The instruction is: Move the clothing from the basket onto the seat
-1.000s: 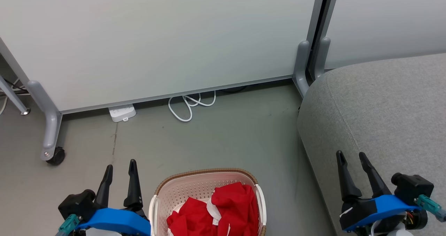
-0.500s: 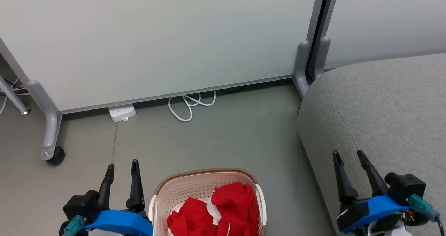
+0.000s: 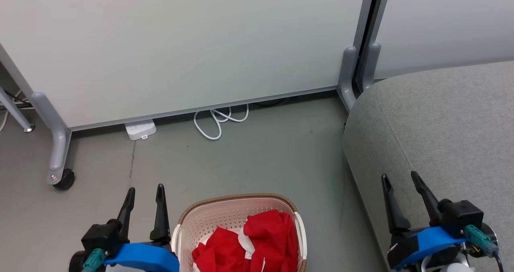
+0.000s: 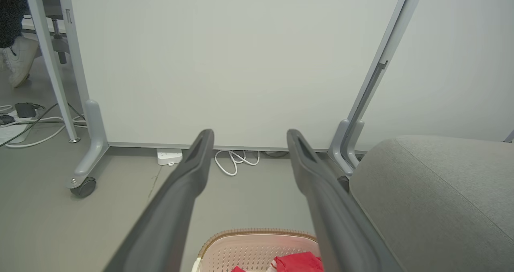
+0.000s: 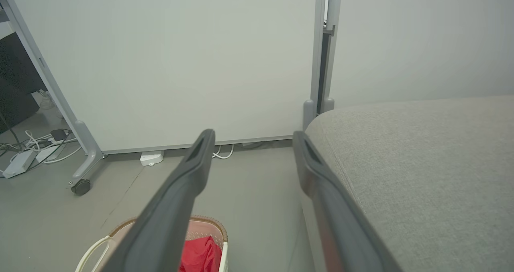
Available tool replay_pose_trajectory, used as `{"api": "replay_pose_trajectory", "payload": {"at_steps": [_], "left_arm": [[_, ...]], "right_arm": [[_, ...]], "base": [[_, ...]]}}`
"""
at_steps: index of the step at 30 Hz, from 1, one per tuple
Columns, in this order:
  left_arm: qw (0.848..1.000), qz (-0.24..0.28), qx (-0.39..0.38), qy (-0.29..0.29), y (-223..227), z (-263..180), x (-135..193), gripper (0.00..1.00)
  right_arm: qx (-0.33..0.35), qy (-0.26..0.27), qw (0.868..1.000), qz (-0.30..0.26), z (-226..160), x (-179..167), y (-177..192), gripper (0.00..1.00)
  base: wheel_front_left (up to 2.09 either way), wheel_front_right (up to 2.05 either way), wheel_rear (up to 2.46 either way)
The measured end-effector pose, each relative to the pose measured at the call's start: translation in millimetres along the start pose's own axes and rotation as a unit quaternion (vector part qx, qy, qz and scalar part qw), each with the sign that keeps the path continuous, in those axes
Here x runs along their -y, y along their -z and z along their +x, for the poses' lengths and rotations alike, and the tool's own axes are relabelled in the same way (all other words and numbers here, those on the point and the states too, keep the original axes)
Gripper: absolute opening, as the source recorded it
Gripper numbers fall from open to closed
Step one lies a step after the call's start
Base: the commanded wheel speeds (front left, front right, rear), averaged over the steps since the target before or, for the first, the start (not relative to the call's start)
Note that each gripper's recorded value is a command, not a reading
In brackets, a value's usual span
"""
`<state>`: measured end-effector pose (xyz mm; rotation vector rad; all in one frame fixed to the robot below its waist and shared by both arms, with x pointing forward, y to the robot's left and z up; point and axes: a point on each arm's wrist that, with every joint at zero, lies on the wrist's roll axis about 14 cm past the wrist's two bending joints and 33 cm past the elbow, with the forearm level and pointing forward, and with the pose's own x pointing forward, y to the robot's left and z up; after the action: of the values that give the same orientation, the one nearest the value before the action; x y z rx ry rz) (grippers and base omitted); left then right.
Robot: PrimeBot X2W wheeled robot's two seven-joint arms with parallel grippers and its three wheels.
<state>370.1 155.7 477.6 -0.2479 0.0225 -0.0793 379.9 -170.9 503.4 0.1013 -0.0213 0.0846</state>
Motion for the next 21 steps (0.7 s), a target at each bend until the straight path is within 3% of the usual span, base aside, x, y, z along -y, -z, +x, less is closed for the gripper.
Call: {"api": "replay_pose_trajectory", "payload": {"at_steps": [21], "left_arm": [[1.000,0.013,-0.005,0.006,5.1,0.1,3.7,1.00]], "right_arm": [[-0.002,-0.007,1.000,-0.017,1.9,-2.9,2.3,1.00]], "base": [[0.00,0.00,0.00]]}}
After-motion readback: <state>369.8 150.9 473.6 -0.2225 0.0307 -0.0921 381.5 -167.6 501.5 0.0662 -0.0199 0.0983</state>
